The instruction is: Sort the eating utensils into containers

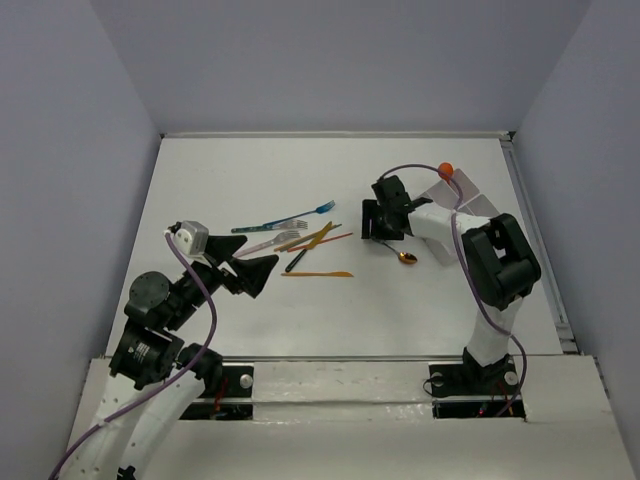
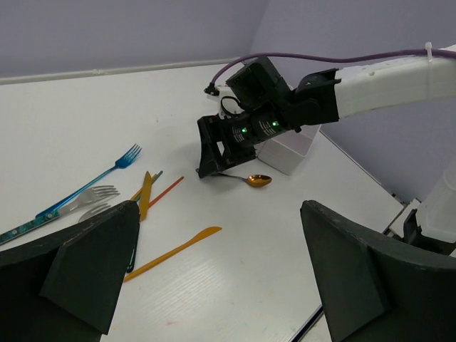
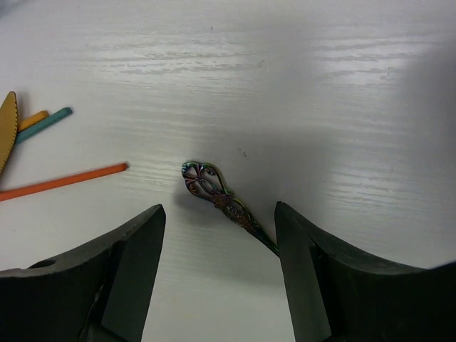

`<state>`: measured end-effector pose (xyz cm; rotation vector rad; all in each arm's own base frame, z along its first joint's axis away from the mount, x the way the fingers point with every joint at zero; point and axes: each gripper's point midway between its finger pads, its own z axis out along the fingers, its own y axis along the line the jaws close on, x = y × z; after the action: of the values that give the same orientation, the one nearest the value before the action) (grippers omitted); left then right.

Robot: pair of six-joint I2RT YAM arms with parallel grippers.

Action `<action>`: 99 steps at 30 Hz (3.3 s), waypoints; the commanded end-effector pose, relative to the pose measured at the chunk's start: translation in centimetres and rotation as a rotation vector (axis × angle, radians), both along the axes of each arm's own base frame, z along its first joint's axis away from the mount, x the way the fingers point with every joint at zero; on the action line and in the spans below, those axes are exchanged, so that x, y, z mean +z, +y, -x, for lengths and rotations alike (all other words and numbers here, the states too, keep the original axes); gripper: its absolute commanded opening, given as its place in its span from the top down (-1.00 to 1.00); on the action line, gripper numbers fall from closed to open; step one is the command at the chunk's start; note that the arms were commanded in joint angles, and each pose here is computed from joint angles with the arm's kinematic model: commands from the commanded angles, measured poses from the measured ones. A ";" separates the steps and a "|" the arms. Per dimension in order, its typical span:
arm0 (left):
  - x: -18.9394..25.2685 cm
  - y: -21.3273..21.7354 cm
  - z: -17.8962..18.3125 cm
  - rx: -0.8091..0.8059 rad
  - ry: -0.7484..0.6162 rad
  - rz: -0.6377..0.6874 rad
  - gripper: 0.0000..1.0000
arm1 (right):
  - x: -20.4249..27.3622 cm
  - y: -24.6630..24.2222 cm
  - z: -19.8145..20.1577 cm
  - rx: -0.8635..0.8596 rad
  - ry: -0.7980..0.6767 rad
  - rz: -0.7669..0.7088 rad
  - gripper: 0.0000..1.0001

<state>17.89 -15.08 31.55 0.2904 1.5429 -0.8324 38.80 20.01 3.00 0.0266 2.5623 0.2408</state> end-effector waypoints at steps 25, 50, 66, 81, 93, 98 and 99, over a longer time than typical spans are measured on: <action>0.2 -0.4 -0.4 -0.017 -0.018 0.001 -0.98 | 3.7 2.7 11.4 0.287 0.052 -0.115 -0.39; 0.5 -0.4 0.1 -0.029 -0.034 0.009 -0.98 | 1.1 -2.4 9.2 -0.205 -0.005 -0.125 -0.70; 0.6 -0.3 0.1 -0.024 -0.039 0.010 -0.98 | -2.3 -4.5 8.2 -0.203 0.081 0.093 0.13; 0.6 -0.3 0.1 -0.024 -0.037 0.012 -0.98 | -2.7 -6.0 10.1 -0.106 0.159 0.204 0.46; 0.4 -0.4 0.0 -0.029 -0.031 0.007 -0.98 | -4.1 -6.1 8.8 -0.114 0.202 0.283 0.40; 0.3 -0.6 -0.1 -0.035 -0.026 0.003 -0.98 | -5.1 -5.9 9.0 -0.110 0.225 0.281 0.61; 0.3 -0.6 -0.1 -0.035 -0.026 0.003 -0.98 | -5.2 -6.0 9.2 -0.110 0.227 0.281 0.70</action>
<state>17.84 -15.38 31.13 0.3066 1.5550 -0.8460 32.92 16.35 1.90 0.1147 2.6417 -0.0295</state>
